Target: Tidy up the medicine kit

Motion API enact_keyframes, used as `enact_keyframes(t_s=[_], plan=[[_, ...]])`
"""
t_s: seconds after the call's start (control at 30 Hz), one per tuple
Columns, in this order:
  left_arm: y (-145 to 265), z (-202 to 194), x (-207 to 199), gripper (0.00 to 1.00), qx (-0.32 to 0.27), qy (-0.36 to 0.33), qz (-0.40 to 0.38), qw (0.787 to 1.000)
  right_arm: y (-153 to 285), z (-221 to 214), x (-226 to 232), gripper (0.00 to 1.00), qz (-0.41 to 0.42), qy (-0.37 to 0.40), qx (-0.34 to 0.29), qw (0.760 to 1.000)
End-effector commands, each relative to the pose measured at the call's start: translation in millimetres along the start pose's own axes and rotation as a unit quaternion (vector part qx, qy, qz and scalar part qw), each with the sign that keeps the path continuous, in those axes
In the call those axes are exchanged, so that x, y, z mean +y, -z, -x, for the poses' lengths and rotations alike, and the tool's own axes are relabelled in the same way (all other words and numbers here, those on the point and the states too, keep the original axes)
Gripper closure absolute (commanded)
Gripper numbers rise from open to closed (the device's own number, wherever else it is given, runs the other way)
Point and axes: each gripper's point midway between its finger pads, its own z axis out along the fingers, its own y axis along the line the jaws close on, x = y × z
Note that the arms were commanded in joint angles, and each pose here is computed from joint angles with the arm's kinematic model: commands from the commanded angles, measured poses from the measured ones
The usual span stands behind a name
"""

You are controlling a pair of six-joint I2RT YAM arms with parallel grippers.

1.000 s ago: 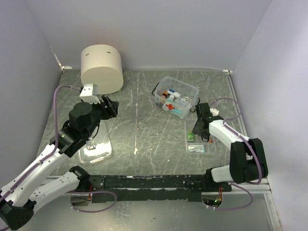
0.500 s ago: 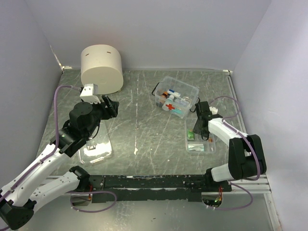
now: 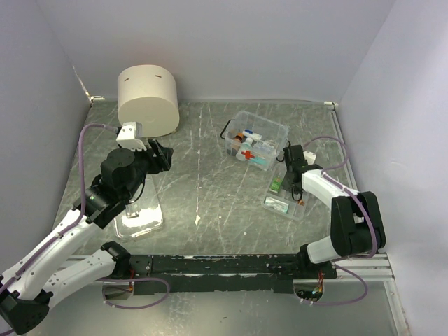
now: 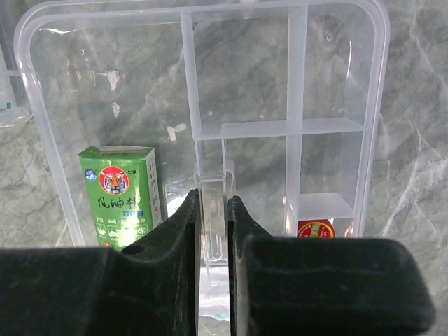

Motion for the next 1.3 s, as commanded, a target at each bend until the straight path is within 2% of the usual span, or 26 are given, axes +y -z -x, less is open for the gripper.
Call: enact_keyframes(t_s=[0.0,0.17,0.27,0.5,0.77,1.03,1.2,1.27], plan=[[2,15,-7,0.27,-0.016,0.004,-0.013,1.000,0,-25,-18,0.95,-0.030,-0.002,0.038,0.999],[3,16,-8,0.27,-0.016,0.003,-0.014,1.000,-4,-34,-10,0.76,-0.005,-0.001,0.053,0.999],[3,15,-7,0.27,-0.015,0.001,-0.012,1.000,-11,-45,-6,0.70,0.006,-0.004,0.068,0.998],[3,16,-6,0.27,-0.017,0.000,-0.009,1.000,-18,-53,-12,0.66,-0.009,-0.009,0.076,0.997],[2,15,-7,0.27,-0.015,0.002,-0.011,1.000,-6,-38,-17,0.60,-0.017,-0.016,0.044,0.999],[2,15,-7,0.27,-0.015,0.001,-0.010,1.000,-14,-41,-15,0.64,-0.018,-0.006,0.052,0.998],[3,16,-6,0.27,-0.016,0.001,-0.010,1.000,-15,-38,-14,0.85,-0.019,-0.004,0.049,0.999],[3,16,-7,0.27,-0.017,0.002,-0.011,1.000,-11,-31,-16,0.89,-0.025,-0.008,0.039,0.999]])
